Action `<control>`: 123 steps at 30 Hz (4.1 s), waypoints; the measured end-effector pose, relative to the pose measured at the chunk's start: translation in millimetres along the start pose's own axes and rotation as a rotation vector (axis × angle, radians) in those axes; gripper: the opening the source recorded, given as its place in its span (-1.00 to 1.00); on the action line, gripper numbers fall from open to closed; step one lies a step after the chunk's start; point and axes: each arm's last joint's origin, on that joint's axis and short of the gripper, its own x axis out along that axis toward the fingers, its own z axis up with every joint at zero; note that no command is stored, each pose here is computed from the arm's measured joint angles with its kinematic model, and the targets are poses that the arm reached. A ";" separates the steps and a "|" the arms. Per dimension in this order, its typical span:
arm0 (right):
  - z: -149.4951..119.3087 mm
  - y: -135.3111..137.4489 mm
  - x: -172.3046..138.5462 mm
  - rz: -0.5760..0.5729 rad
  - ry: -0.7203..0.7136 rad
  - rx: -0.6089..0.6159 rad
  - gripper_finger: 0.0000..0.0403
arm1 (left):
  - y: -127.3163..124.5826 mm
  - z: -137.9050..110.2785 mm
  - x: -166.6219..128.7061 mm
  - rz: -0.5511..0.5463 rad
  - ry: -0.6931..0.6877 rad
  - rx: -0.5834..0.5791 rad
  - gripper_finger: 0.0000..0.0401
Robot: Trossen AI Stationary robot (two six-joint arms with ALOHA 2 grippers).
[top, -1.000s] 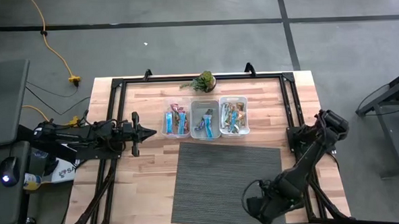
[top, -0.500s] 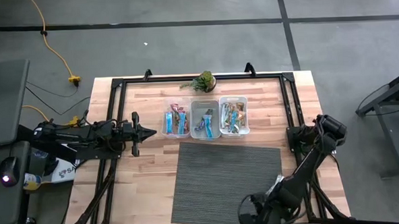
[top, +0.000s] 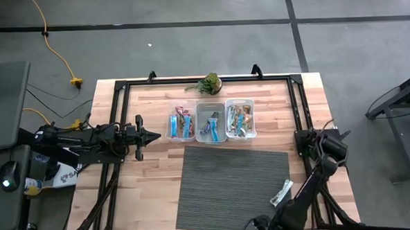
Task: Pick and place Granola Bars by type
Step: Put the blue granola bar into the gray bin
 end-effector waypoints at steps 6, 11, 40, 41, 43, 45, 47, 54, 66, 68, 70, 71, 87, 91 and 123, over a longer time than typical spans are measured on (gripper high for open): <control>-5.4 31.0 -22.0 0.346 -0.231 -0.181 -0.25 | 0.0 0.0 0.0 0.000 0.000 0.000 -1.00; -8.3 66.8 -46.2 0.773 -0.530 -0.350 -0.25 | 0.0 0.0 0.0 0.000 0.000 0.000 -1.00; 1.2 93.1 -98.6 0.808 -1.664 -0.275 -0.34 | 0.0 0.0 0.0 0.000 0.000 0.000 -1.00; 2.4 94.0 -99.2 0.806 -1.667 -0.274 -0.34 | 0.0 0.0 0.0 0.000 0.000 0.000 -1.00; 4.0 95.1 -99.8 0.803 -1.671 -0.271 -0.34 | 0.0 0.1 0.0 0.000 -0.001 0.000 -1.00; 3.4 94.8 -99.7 0.805 -1.669 -0.271 -0.34 | 0.0 -0.1 0.0 -0.001 0.000 0.000 -1.00; 2.8 94.7 -100.0 0.807 -1.667 -0.270 -0.34 | 0.0 0.1 0.0 -0.001 0.000 0.000 -1.00; 0.6 96.0 -104.3 0.783 -1.680 -0.291 -0.48 | 0.0 -0.1 0.0 0.000 0.000 0.000 -1.00; -0.1 96.0 -104.9 0.775 -1.684 -0.298 -0.67 | 0.0 0.0 0.0 -0.001 0.000 0.000 -1.00; -0.1 96.0 -104.9 0.765 -1.689 -0.307 -0.67 | 0.0 0.0 0.0 0.000 0.000 0.000 -1.00; -0.2 96.0 -105.1 0.748 -1.698 -0.321 -0.67 | 0.0 0.1 0.0 0.000 0.000 0.000 -1.00; -0.3 95.9 -105.7 0.738 -1.703 -0.330 -0.67 | 0.0 0.0 0.0 0.000 0.000 0.000 -1.00; -10.3 87.2 -145.2 0.557 -1.784 -0.482 -0.87 | -0.1 0.0 0.0 -0.001 0.000 0.000 -1.00; -5.2 90.3 -150.1 0.511 -1.808 -0.497 -0.88 | 0.0 0.0 0.0 0.000 0.000 0.000 -1.00; 71.2 140.2 -175.3 0.536 -1.675 -0.959 -0.87 | 0.0 0.0 0.0 0.000 0.000 0.000 -1.00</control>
